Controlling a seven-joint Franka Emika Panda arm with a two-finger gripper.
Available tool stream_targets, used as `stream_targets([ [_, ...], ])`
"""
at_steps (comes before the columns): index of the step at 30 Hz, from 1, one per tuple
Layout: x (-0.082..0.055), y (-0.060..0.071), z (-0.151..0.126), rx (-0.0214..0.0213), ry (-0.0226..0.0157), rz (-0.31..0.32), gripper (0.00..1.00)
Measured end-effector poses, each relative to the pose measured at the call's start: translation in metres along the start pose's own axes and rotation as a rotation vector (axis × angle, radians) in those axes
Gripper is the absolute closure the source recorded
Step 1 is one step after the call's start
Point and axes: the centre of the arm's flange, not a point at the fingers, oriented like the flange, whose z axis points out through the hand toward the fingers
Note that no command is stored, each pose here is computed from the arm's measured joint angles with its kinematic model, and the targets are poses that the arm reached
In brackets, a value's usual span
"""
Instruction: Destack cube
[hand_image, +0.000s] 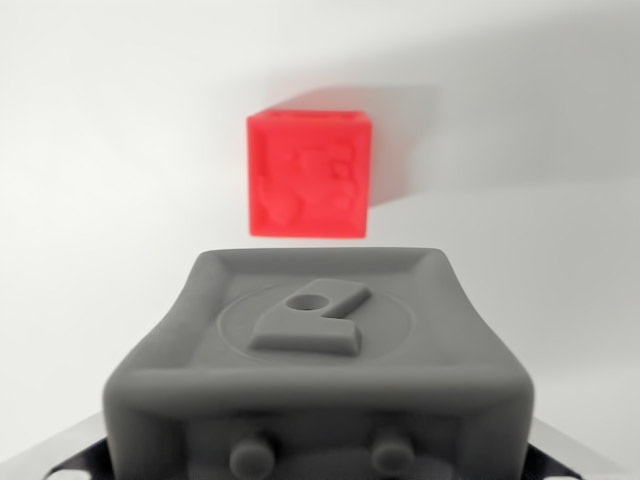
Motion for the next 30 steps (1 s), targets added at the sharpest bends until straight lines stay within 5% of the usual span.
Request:
stream_targets([
  [30,-0.018,0.043,0.036,-0.0035,0.0021,0.028,1.00],
])
